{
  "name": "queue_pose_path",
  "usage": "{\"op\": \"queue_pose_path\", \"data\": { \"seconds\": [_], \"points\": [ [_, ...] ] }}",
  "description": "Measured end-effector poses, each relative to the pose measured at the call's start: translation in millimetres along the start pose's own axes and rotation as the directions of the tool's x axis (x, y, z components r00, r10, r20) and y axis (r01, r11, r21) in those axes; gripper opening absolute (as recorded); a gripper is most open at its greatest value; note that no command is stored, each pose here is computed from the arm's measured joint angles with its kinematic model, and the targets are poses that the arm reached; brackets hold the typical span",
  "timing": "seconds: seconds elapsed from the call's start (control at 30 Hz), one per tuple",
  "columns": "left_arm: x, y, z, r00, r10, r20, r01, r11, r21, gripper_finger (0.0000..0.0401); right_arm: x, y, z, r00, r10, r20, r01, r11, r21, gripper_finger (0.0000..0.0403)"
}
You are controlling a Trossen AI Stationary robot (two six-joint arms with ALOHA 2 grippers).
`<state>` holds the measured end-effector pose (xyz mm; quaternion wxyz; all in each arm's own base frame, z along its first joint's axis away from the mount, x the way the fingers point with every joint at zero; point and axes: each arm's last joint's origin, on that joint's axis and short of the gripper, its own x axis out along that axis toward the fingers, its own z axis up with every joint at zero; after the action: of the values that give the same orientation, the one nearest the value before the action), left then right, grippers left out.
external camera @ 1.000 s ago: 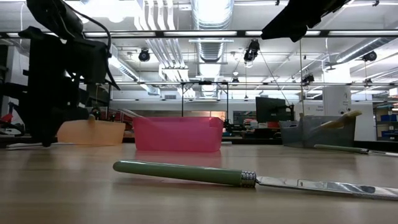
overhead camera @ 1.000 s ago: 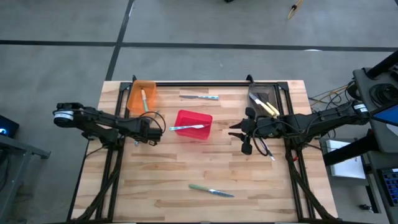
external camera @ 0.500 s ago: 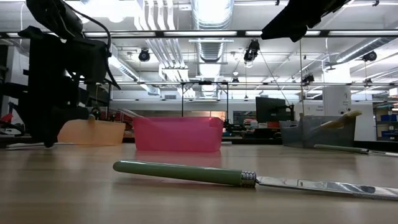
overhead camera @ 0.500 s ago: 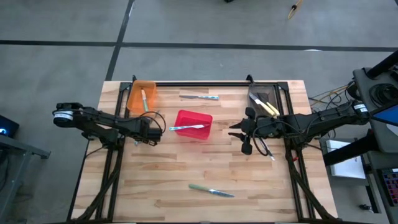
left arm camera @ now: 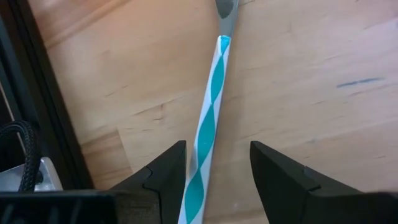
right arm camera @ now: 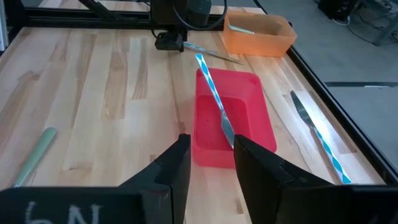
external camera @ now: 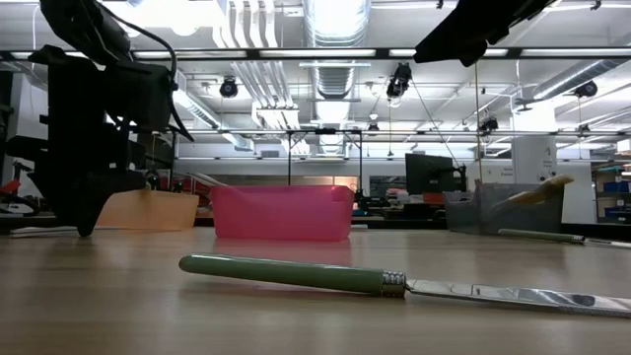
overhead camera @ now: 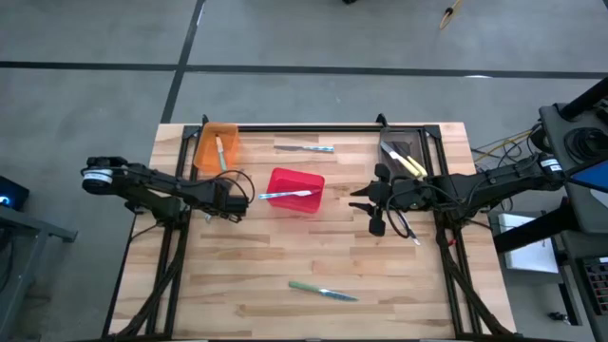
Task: Sort silverware by color (type)
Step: Put the bottom white patterned table knife into the red bin
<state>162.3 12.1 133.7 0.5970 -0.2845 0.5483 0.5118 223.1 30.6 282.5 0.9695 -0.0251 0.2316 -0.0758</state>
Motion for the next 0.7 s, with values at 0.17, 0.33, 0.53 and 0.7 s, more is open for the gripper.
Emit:
{"op": "queue_pose_path", "data": {
  "seconds": [0.17, 0.33, 0.53, 0.7],
  "points": [
    [0.2, -0.2, 0.0, 1.0, -0.002, 0.002, 0.002, 1.0, -0.004, 0.0157, 0.0, 0.0, 0.0, 1.0, 0.0, 0.0, 0.0, 1.0, -0.001, 0.0107],
    [0.1, -0.8, 0.2, 1.0, -0.008, 0.003, 0.008, 1.0, -0.005, 0.0136, 0.0, 0.0, 0.0, 1.0, 0.0, 0.0, 0.0, 1.0, -0.001, 0.0101],
    [0.3, -1.3, 0.3, 1.0, -0.015, 0.004, 0.015, 1.0, -0.017, 0.0097, 0.0, 0.0, 0.1, 1.0, 0.0, 0.0, 0.0, 1.0, -0.003, 0.0104],
    [0.7, -1.0, 0.1, 1.0, -0.011, 0.005, 0.011, 0.999, -0.041, 0.006, 0.0, -0.1, 0.0, 1.0, 0.0, -0.001, 0.0, 1.0, -0.015, 0.0106]
  ]
}}
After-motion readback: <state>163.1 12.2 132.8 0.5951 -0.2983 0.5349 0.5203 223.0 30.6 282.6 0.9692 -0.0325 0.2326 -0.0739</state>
